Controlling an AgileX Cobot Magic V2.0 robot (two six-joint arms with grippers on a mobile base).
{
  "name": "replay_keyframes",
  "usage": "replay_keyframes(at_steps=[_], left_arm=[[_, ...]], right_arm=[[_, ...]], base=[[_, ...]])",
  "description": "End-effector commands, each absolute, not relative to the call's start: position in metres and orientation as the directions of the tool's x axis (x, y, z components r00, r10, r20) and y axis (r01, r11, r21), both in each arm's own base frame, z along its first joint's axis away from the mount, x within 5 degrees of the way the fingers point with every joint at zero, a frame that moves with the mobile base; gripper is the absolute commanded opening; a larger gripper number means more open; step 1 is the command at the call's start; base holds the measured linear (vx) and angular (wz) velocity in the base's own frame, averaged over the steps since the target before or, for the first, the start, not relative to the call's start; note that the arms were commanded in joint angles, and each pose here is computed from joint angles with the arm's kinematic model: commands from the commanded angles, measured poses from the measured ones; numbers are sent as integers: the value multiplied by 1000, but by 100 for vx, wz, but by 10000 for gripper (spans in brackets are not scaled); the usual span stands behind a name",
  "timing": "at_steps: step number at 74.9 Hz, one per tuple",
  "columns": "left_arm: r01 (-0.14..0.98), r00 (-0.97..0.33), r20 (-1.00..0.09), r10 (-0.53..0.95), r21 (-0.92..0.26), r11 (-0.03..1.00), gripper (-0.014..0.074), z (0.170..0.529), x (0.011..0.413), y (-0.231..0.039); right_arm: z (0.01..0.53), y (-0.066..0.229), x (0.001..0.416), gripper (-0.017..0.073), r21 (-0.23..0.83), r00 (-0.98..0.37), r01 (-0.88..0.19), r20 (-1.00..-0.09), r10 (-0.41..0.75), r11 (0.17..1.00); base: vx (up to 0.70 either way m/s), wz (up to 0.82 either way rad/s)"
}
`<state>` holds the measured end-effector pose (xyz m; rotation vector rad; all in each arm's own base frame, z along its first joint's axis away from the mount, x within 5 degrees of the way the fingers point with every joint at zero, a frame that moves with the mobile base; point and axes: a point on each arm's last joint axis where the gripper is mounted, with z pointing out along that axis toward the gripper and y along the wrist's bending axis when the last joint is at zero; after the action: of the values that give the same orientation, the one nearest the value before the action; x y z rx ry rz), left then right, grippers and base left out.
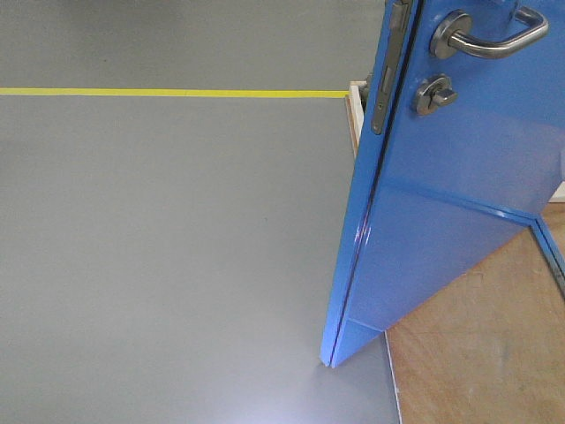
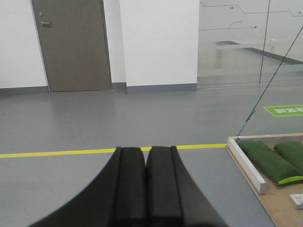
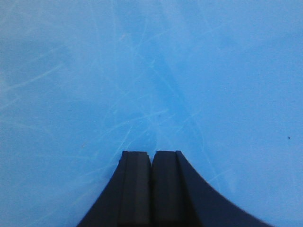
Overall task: Move to blue door and open it
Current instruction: 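Keep pulling the blue door wider open with the right gripper against it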
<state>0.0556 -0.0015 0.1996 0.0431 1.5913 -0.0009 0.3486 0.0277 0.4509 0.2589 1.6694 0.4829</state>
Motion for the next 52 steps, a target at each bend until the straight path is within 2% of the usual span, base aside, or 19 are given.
replay_keyframes(at_steps=[1, 52], left_arm=[[32, 107, -994, 0, 4, 999, 69, 219, 53, -2], [32, 107, -994, 0, 4, 999, 69, 219, 53, -2]], right_arm=[[476, 24, 339, -1, 447, -30, -130, -894, 448, 885], [476, 24, 339, -1, 447, -31, -130, -894, 447, 885]], base=[[8, 3], [16, 5]])
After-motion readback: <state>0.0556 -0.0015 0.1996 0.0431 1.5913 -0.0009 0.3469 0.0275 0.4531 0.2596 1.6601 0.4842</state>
